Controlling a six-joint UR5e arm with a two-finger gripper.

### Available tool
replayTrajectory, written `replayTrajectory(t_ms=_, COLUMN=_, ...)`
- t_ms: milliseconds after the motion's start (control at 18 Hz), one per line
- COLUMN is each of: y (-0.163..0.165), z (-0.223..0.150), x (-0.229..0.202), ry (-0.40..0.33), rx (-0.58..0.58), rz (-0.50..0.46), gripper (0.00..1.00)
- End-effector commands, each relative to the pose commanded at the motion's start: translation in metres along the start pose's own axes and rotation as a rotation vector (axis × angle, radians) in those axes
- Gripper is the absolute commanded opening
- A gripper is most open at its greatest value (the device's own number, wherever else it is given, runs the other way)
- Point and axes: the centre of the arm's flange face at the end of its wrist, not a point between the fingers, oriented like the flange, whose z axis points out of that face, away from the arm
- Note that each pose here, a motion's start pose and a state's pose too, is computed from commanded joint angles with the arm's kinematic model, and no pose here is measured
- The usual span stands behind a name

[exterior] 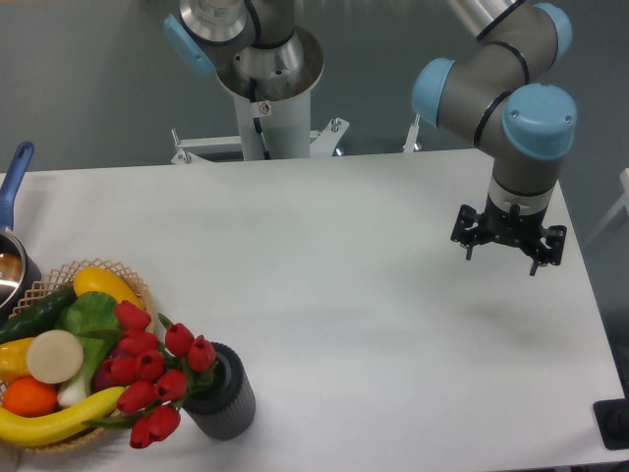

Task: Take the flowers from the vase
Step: 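Move the open gripper toward the black vase of red tulips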

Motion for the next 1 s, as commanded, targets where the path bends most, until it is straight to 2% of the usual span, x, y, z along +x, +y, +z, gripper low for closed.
replayTrajectory(t_ms=222, y=-0.008, z=0.0, x=0.008, ry=-0.003, rx=0.011, rz=0.006, gripper=1.0)
replayTrajectory(t_ms=389, y=-0.025, z=0.0, x=0.025, ry=-0.028, rx=0.033, rz=-0.074, gripper=1.0)
replayTrajectory(t_ms=500, y=-0.035, z=0.004, x=0.043, ry=-0.061, rx=0.069, rz=-0.118, gripper=1.0)
replayTrajectory(t_ms=611, y=-0.035, z=0.009, x=0.066, ry=-0.069, rx=0.143, rz=-0.111, gripper=1.0)
replayTrajectory(t_ms=722, y=-0.03, z=0.0, x=0.09, ry=-0.084, rx=0.206, rz=-0.102, gripper=1.0)
replayTrajectory(t_ms=1000, y=-0.053, z=-0.017, x=0.115, ry=0.016, rx=0.407, rz=-0.044, gripper=1.0)
